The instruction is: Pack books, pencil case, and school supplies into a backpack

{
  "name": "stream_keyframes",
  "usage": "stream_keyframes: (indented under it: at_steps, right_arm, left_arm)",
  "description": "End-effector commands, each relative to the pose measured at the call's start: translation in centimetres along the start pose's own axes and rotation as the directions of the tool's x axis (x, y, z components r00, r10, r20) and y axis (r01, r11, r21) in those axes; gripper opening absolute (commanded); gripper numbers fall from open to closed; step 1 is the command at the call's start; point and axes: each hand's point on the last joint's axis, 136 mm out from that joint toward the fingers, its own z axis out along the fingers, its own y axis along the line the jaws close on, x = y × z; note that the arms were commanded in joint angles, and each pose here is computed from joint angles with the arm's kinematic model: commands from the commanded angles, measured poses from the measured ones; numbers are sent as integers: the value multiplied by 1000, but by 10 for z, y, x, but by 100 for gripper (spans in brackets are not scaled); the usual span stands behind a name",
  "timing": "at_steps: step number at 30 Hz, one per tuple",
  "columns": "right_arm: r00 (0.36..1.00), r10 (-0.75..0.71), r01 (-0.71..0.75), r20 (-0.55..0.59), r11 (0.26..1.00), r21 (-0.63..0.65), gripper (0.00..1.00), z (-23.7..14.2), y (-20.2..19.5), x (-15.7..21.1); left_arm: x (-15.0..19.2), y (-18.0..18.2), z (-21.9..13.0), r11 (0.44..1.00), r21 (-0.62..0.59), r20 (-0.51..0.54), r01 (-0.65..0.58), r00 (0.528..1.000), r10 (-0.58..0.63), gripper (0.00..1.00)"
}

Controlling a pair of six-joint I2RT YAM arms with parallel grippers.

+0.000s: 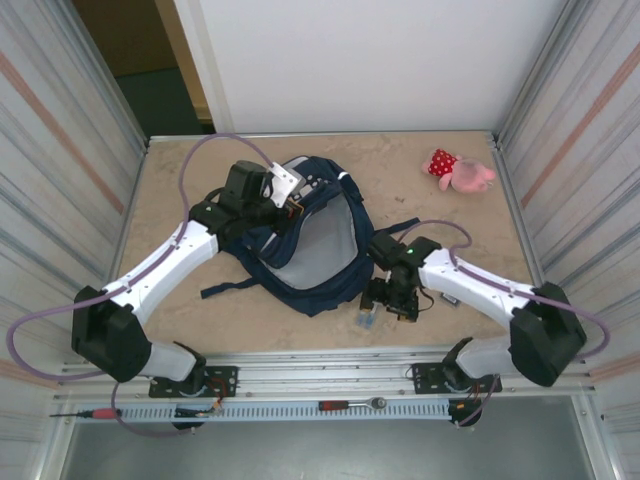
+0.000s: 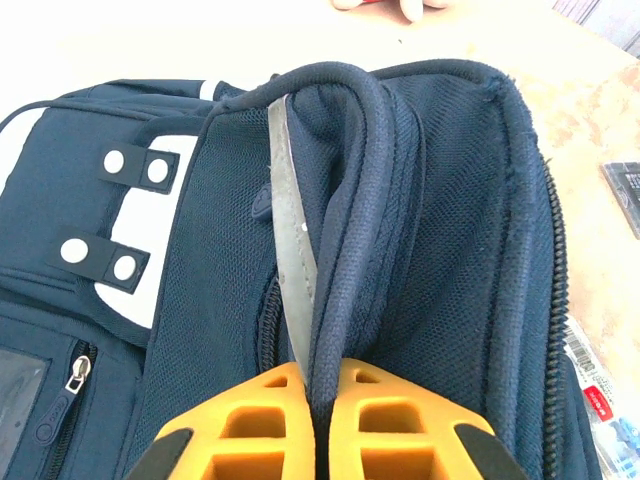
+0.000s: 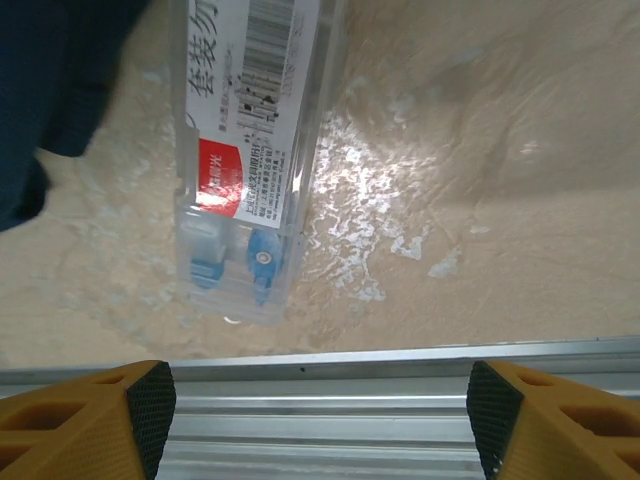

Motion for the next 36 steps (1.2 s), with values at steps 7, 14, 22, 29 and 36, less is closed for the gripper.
stream_keyframes:
  at_steps: [7,14,22,29,36]
  right_arm:
    - [999,-29,29,-24,1000,-3,78,28,23,-6]
    - [1000,-23,23,0,1000,-10,76,46,31,-19]
    - [1000,10,-13,29,993,115,68,46,-2,-22]
    - [999,-1,-3,32,995,98,61,48,-6,-23]
    - [998,-69,68,11,993,96,46,60,-2,-27]
  left_arm:
    - [-9,0,-9,1000,-19,34,6,999,-5,0]
    - [-7,1,-9,1000,-28,32,10,999,-9,0]
    - [-4,3,-11,999,-42,20,-1,1000,2,0]
    - [-3,2,-10,999,-36,23,6,1000,-5,0]
    - [-4,2,-12,999,-38,24,4,1000,-3,0]
